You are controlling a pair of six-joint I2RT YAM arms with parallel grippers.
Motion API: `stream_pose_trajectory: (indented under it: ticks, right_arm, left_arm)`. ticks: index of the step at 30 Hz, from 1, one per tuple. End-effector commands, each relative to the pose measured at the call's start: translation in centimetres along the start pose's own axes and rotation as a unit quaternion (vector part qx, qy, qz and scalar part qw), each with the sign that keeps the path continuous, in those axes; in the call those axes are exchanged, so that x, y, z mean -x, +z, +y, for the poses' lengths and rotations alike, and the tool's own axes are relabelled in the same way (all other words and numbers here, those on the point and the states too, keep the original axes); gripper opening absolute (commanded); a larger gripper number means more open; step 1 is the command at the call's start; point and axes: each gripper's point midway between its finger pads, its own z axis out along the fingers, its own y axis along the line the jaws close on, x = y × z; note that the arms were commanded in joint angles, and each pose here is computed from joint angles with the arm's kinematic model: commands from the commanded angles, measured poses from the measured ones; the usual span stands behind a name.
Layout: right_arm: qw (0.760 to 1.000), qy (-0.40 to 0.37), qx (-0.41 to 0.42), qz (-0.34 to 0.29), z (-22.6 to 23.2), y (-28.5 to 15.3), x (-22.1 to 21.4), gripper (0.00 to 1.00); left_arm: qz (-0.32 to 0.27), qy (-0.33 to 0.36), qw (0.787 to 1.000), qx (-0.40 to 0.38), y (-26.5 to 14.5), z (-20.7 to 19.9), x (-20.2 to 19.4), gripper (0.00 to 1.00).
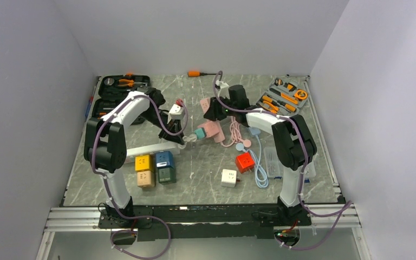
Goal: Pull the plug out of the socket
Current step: Remove the plug from the socket, then place the plug at the center of the board.
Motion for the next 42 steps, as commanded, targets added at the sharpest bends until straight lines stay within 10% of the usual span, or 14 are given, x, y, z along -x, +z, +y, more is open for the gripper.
stream_pose_trajectory:
  ticks: [1, 10, 16, 18, 21, 22, 33, 42]
  right_arm:
    - [0.995, -0.046, 0.048, -0.070, 4.8, -2.1, 5.7, 0.00]
    - [0.997, -0.022, 0.056, -0.052, 5.4, -2.4, 3.4, 0.00]
    - [0.999, -0.014, 0.026, -0.025, 6.0, -2.1, 1.4, 0.00]
    - [1.000, -0.013, 0.017, -0.019, 6.3, -2.2, 0.8, 0.00]
    - [1.000, -0.017, 0.002, -0.009, 6.9, -2.3, 0.0, 0.00]
    - [1.000, -0.019, -0.003, -0.007, 7.1, -2.3, -0.1, 0.00]
    - [0.995, -0.048, -0.068, -0.047, 8.4, -3.9, 3.5, 0.00]
    - [0.990, -0.071, -0.063, -0.107, 11.0, -6.8, 6.4, 0.00]
  left_arm:
    - [-0.049, -0.010, 0.998, 0.044, -2.9, 1.8, 2.0, 0.00]
    - [0.049, -0.093, 0.929, 0.355, -13.1, 14.4, -4.9, 0.00]
    - [0.067, -0.181, 0.894, 0.404, -14.8, 16.8, -7.8, 0.00]
    - [0.071, -0.193, 0.886, 0.417, -14.9, 17.0, -8.5, 0.16]
    - [0.080, -0.210, 0.875, 0.429, -15.2, 16.8, -9.3, 0.91]
    - [0.081, -0.211, 0.875, 0.428, -15.1, 16.5, -9.2, 0.98]
    - [-0.039, -0.229, 0.900, 0.369, -14.5, 10.5, 2.8, 0.99]
    - [0.016, -0.163, 0.905, 0.392, -12.0, 5.9, 8.8, 0.99]
